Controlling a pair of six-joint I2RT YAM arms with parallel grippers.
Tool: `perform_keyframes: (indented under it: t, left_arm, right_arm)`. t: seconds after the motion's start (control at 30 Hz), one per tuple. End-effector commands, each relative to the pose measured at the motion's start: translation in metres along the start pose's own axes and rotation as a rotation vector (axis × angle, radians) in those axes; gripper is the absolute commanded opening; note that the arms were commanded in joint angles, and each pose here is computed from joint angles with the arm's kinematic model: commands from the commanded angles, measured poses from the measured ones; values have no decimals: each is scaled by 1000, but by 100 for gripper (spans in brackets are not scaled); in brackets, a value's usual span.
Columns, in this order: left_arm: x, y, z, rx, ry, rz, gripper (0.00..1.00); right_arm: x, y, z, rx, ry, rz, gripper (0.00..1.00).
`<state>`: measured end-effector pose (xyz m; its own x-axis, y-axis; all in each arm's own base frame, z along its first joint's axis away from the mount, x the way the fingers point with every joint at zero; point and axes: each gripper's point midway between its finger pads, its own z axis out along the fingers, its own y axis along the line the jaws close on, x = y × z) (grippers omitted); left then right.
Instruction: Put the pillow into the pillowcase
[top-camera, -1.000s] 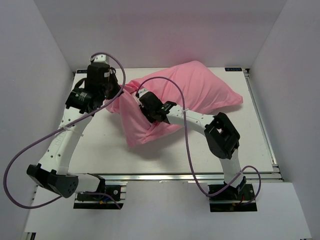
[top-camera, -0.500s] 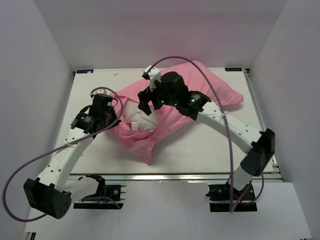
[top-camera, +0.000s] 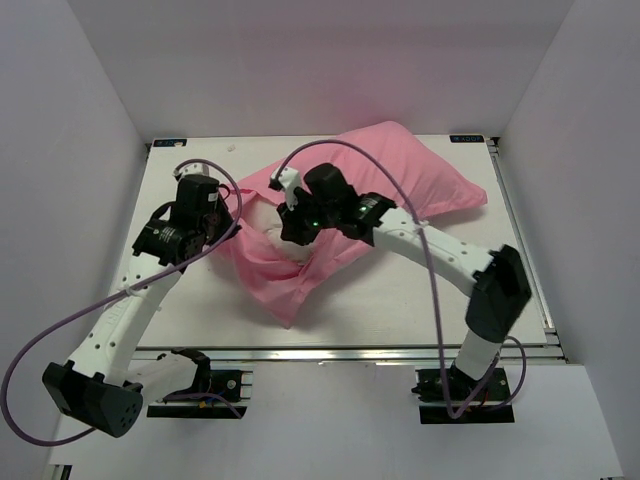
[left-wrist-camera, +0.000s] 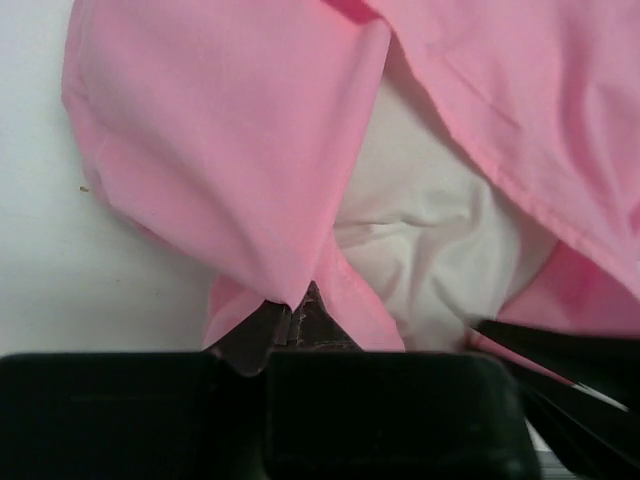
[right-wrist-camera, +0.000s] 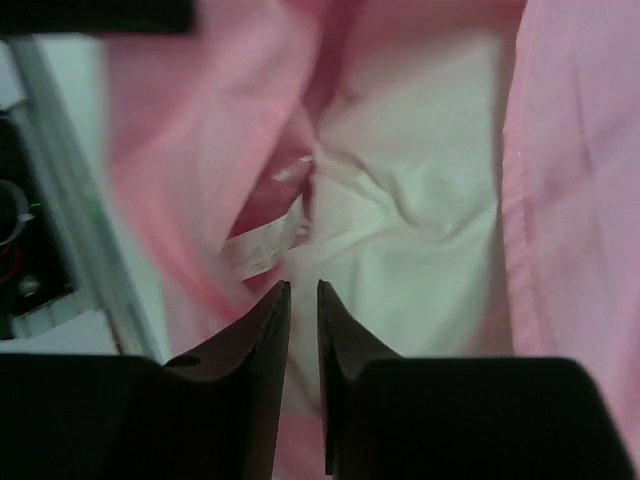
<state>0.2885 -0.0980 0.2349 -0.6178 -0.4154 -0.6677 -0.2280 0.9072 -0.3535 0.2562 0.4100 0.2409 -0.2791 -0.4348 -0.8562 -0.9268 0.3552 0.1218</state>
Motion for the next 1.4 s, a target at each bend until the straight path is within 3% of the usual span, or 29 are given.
perform_keyframes:
  t: [0.0, 0.03, 0.13, 0.27, 0.37, 0.47, 0.57, 0.6, 0.7, 0.8, 0.93, 1.03, 1.07, 1.13, 1.17, 1.23, 1.37]
  left_arm:
    - [-43, -19, -33, 78, -135, -21, 0]
    - [-52, -22, -39, 92, -165, -20, 0]
    - [-84, -35, -63, 136, -263, -41, 0]
    - [-128, -61, -97, 244, -405, -71, 0]
    - [-143, -64, -100, 249, -470, -90, 0]
    - [-128, -61, -72, 222, -421, -79, 0]
    - [-102, -56, -34, 178, -331, -67, 0]
    - [-96, -59, -26, 191, -309, -65, 0]
    - [-82, -62, -4, 189, -242, -56, 0]
    - [-77, -60, 2, 171, -223, -57, 0]
    - [-70, -54, 4, 156, -212, -80, 0]
    - [-64, -41, 7, 105, -210, -93, 15]
    - [-64, -40, 7, 99, -212, -95, 28]
    - [-60, -35, 11, 82, -201, -87, 43]
    - [-58, -33, 12, 67, -192, -80, 70]
    - [-55, -30, 13, 44, -170, -73, 98]
    - [-48, -24, 13, -1, -125, -61, 98]
  right_arm:
    - [37, -26, 36, 102, 122, 67, 22]
    - [57, -39, 57, 142, 179, 86, 9]
    - [97, -66, 75, 276, 311, 137, 0]
    - [146, -60, 97, 230, 423, 189, 0]
    - [135, -52, 95, 179, 390, 174, 0]
    - [90, -49, 78, 168, 291, 122, 0]
    - [23, -41, 49, 152, 140, 63, 10]
    - [9, -39, 41, 153, 104, 50, 24]
    - [-28, -40, 11, 209, 9, 45, 48]
    - [-54, -47, -14, 293, -47, 61, 50]
    - [-65, -55, -31, 361, -60, 45, 69]
    - [-57, -68, -37, 438, -39, 50, 78]
    - [-51, -74, -38, 473, -25, 52, 78]
    - [-42, -79, -40, 505, 5, 55, 78]
    - [-34, -81, -39, 515, 33, 40, 77]
    - [-23, -82, -37, 512, 68, 10, 77]
    - [-2, -88, -30, 531, 133, 7, 71]
